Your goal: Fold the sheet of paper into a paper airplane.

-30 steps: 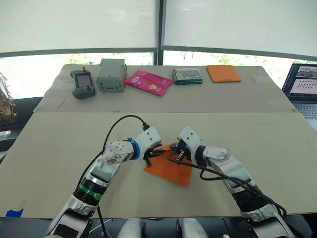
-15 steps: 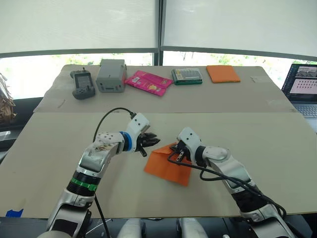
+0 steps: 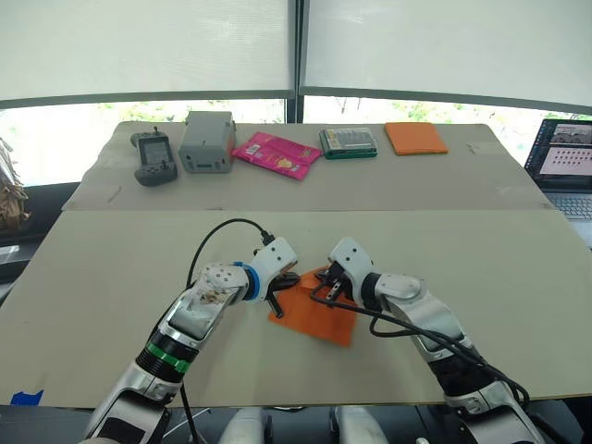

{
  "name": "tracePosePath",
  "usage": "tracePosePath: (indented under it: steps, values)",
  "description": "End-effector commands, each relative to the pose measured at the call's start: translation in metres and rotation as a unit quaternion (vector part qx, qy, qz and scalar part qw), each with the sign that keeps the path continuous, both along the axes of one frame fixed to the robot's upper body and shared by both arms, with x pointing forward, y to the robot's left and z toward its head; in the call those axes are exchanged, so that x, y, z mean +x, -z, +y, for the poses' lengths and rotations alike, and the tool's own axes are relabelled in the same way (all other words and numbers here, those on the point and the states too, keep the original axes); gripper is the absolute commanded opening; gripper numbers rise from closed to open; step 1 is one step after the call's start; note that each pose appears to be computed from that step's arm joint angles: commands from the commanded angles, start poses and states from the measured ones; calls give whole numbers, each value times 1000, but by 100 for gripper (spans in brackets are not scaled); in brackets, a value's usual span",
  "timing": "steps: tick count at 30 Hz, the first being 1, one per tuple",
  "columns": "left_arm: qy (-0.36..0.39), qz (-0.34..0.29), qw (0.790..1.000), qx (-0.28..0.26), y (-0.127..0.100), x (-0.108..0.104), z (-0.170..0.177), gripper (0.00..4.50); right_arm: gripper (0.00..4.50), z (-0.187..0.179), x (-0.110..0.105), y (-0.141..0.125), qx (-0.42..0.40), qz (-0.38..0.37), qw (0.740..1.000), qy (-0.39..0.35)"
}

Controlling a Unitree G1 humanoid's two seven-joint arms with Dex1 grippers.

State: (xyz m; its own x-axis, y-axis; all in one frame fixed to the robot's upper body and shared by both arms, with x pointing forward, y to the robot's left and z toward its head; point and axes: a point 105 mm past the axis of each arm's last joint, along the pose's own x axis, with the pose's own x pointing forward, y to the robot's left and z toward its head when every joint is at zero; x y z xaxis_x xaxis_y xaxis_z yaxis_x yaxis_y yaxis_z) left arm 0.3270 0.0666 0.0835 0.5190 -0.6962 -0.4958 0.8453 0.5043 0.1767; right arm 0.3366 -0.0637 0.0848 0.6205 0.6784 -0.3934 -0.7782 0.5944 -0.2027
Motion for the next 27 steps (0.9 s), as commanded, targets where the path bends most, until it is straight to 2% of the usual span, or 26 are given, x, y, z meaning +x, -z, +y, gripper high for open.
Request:
tracePosePath:
  steps: [1, 6, 13, 20, 21, 24, 27]
  values:
    - [-1, 28, 1000, 13, 13, -7, 2, 4, 0, 9, 2, -4, 7, -9, 1000, -10]
    - [-10, 33, 999, 2, 11, -6, 2, 4, 0, 12, 6, -1, 4, -5, 1000, 3]
    - [-25, 30, 999, 5, 11, -3, 10, 4, 0, -39, 25, 1, -43, -15, 994, 101]
    - [-33, 25, 999, 13, 10, 3, 19, 4, 0, -53, 24, 0, -39, -24, 993, 108]
    - [-34, 25, 999, 13, 10, 3, 19, 4, 0, -53, 25, -3, -34, -30, 993, 106]
    - [-33, 24, 999, 12, 10, 4, 18, 4, 0, -37, 26, -46, 50, -96, 992, 72]
    - [-29, 24, 999, 7, 9, 4, 15, 4, 0, -29, 20, -61, 68, -114, 991, 35]
